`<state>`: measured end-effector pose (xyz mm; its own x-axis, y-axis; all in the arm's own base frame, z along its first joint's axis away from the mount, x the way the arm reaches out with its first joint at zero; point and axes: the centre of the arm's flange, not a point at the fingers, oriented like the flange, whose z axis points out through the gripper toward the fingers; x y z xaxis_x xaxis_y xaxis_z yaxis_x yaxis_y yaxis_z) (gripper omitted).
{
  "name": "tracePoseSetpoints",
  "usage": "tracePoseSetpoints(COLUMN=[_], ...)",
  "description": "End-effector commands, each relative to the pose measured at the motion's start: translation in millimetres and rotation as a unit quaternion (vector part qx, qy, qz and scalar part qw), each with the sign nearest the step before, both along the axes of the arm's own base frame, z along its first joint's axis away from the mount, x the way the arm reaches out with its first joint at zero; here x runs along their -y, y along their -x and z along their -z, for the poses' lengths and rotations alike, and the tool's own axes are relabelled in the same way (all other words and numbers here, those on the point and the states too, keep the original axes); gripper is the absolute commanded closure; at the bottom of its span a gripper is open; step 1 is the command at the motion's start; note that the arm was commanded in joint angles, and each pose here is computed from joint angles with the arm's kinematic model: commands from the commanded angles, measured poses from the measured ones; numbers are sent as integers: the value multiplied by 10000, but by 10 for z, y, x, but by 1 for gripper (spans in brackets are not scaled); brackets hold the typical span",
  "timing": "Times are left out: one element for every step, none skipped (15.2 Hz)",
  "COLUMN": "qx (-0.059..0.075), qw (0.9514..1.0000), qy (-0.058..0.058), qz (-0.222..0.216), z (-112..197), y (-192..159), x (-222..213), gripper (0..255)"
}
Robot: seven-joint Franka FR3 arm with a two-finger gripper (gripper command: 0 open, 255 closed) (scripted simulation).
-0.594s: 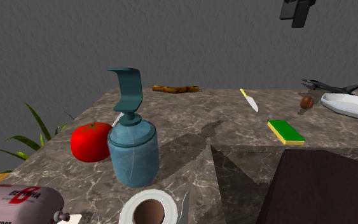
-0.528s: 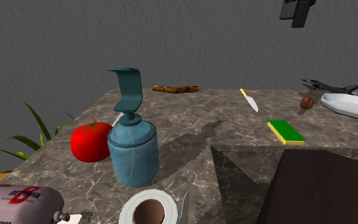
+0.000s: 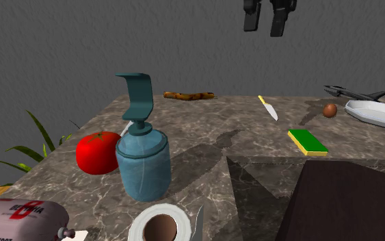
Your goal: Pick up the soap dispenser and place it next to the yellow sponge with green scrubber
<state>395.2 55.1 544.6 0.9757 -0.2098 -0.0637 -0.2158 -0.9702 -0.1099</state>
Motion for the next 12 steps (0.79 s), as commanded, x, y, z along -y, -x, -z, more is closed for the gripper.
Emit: tracePoseSetpoints(qx=[-48, -71, -95, -118, -142, -165, -188, -212, -235, -258, -282, -305], qw=[9999, 9998, 9997, 9995, 9993, 9990, 9987, 9984, 9980, 9976, 9972, 9967], qy=[31, 49, 67, 85, 103, 120, 138, 156, 174, 192, 209, 227], qz=[116, 171, 226, 281, 335, 390, 445, 499, 554, 609, 663, 718], z=[40, 63, 86, 111, 136, 162, 189, 217, 246, 275, 305, 336], y=[-217, -325, -434, -544, -654, -766, -878, -990, -1104, -1218, -1333, -1448], x=[-186, -270, -353, -434, -515, -594, -671, -748, -822, -896, -968, -1039], gripper=[0, 0, 0, 0, 0, 0, 0, 0, 0, 0, 0, 0])
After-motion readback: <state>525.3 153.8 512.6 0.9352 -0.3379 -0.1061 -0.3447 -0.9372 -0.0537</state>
